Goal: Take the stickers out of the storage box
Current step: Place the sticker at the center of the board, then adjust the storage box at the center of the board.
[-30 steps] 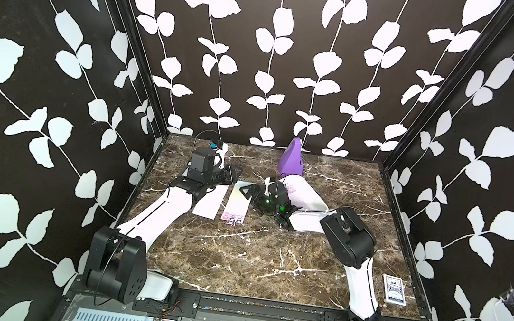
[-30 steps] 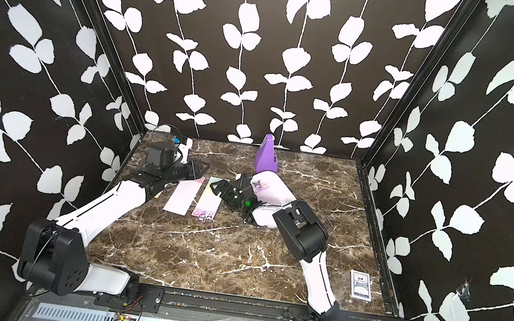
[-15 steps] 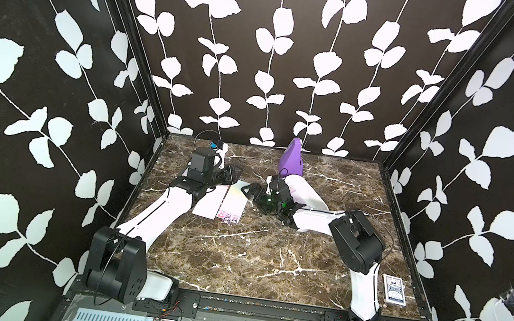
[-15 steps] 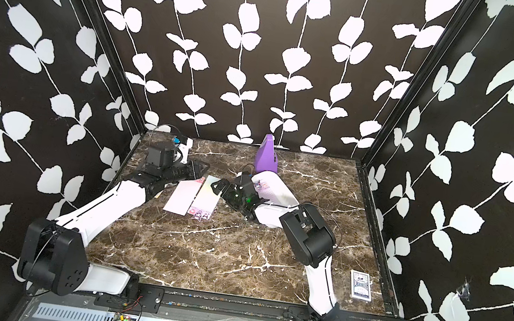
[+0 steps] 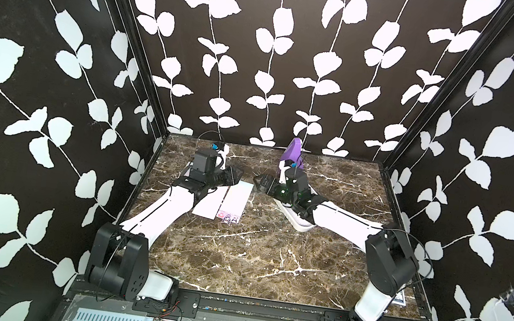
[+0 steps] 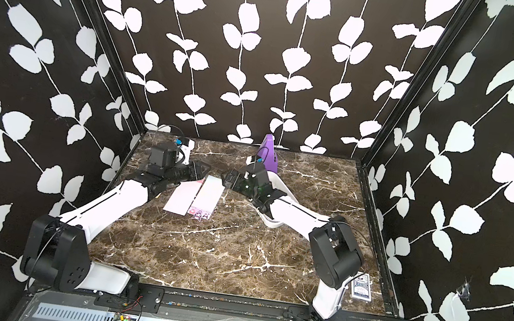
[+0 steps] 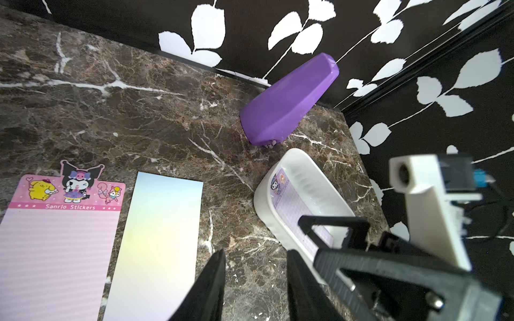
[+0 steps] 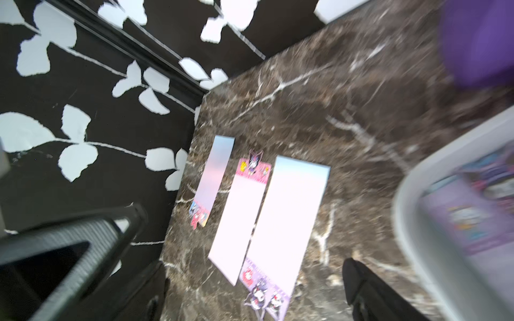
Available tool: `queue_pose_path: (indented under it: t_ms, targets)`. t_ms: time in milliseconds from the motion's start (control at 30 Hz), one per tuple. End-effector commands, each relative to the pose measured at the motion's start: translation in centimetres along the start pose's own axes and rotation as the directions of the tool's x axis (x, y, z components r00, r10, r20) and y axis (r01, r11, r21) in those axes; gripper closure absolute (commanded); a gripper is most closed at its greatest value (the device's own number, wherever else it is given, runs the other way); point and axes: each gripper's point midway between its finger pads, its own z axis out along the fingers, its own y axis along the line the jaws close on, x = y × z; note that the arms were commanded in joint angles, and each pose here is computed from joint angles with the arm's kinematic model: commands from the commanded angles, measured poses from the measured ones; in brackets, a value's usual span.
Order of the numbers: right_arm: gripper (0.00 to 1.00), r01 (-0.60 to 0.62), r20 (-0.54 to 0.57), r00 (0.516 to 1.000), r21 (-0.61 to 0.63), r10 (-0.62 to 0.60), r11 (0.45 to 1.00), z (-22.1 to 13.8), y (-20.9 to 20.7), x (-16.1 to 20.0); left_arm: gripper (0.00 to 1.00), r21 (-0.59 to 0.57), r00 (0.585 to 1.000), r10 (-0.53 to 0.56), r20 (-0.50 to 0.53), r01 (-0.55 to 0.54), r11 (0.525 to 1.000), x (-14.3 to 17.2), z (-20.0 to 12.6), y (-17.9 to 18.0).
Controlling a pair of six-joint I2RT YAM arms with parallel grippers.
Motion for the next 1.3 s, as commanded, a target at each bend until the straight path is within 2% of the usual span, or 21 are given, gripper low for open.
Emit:
queue_pose_path:
  t_ms: [0, 100, 233, 367, 433, 567, 700, 900, 1033, 1267]
  targets:
    - [0.01, 0.097, -0.042, 0.995, 0.107, -0.093, 0.989, -1.7, -4.0, -0.6, 0.6, 0.011, 0.999, 0.022, -0.04, -0.022, 1.0, 0.9, 1.4, -1.3]
    - [0.01, 0.169, -0.08, 0.985, 0.205, -0.155, 0.964, -3.7, -6.7, -1.7, 0.6, 0.049, 0.994, 0.025, -0.108, -0.02, 0.999, 2.4, 3.5, -2.6]
    - [0.01, 0.266, -0.166, 0.961, 0.335, -0.221, 0.904, -6.6, -10.6, -3.0, 0.6, 0.083, 0.981, 0.029, -0.191, -0.013, 0.996, 4.3, 6.2, -3.8]
    - [0.01, 0.364, -0.308, 0.918, 0.397, -0.251, 0.842, -8.0, -13.6, -3.3, 0.6, 0.11, 0.963, 0.019, -0.268, 0.012, 0.994, 5.7, 8.9, -4.5]
    - [0.01, 0.367, -0.37, 0.902, 0.39, -0.222, 0.845, -8.0, -14.9, -2.8, 0.6, 0.101, 0.954, 0.011, -0.301, 0.02, 0.995, 6.4, 10.0, -4.4]
    - [0.01, 0.315, -0.457, 0.879, 0.339, -0.138, 0.886, -6.7, -17.1, -1.3, 0.59, 0.079, 0.938, -0.01, -0.346, 0.039, 0.996, 7.2, 11.6, -3.9]
    - [0.01, 0.297, -0.483, 0.868, 0.315, -0.117, 0.901, -5.6, -17.9, -0.5, 0.59, 0.075, 0.932, -0.005, -0.362, 0.034, 0.997, 7.7, 12.1, -3.9]
    - [0.01, 0.281, -0.444, 0.887, 0.303, -0.126, 0.91, -5.1, -17.9, -0.5, 0.59, 0.065, 0.924, -0.006, -0.382, 0.034, 0.997, 8.3, 12.9, -3.6]
    - [0.01, 0.3, -0.431, 0.892, 0.333, -0.138, 0.894, -5.5, -18.3, -0.9, 0.59, 0.074, 0.918, -0.004, -0.397, 0.037, 0.997, 8.8, 13.8, -3.9]
    - [0.01, 0.348, -0.473, 0.87, 0.383, -0.142, 0.856, -5.8, -19.8, -0.4, 0.59, 0.087, 0.909, 0.005, -0.417, 0.034, 0.996, 9.3, 15.6, -4.7]
